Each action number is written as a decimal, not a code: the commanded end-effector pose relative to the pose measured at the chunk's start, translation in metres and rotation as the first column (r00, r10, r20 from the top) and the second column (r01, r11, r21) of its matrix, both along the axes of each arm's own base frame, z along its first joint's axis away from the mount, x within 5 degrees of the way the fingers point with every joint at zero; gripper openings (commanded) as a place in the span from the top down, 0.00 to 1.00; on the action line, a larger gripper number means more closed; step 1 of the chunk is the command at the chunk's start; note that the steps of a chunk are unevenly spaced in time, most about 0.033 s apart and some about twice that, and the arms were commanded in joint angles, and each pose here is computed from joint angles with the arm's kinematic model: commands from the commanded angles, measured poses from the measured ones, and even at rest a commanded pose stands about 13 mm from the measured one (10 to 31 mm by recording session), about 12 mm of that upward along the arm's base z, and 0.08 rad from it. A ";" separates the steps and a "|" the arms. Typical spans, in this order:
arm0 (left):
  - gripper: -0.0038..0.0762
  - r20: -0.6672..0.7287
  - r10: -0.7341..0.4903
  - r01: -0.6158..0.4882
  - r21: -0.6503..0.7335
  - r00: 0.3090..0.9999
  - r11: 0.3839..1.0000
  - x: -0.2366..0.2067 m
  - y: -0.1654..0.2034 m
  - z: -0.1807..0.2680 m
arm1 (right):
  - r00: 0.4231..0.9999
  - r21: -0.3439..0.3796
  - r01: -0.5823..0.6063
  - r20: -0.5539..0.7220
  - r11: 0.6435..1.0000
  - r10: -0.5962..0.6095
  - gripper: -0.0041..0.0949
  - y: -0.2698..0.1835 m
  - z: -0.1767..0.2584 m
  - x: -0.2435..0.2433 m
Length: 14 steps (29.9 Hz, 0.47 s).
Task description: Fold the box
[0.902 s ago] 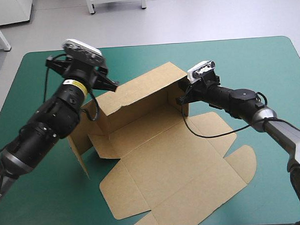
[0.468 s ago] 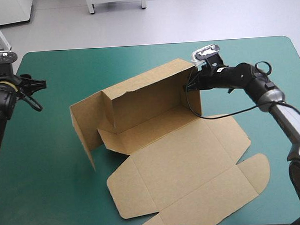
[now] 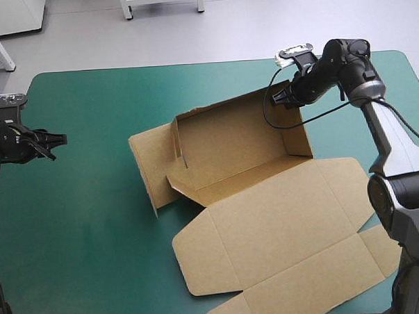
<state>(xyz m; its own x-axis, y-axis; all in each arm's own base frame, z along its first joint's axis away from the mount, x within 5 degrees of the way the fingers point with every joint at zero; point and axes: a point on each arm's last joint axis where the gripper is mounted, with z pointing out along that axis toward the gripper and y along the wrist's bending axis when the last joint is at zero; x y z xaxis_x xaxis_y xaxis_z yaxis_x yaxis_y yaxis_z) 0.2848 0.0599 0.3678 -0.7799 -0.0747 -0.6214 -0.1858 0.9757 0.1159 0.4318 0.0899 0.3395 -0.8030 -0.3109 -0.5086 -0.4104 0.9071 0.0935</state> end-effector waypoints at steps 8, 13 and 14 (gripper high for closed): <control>0.47 0.052 -0.036 0.037 -0.008 0.998 0.999 -0.002 -0.003 0.013 | 0.999 0.010 0.035 -0.017 0.999 -0.035 0.97 0.002 -0.003 0.014; 0.47 0.043 -0.058 0.060 -0.051 0.997 0.997 -0.002 -0.007 0.011 | 1.000 0.002 0.012 0.011 1.000 -0.012 0.89 0.004 -0.009 0.021; 0.47 0.037 -0.061 0.063 -0.053 0.997 0.997 -0.002 -0.008 0.010 | 1.000 0.009 0.010 0.020 1.000 -0.011 0.82 0.005 -0.008 0.022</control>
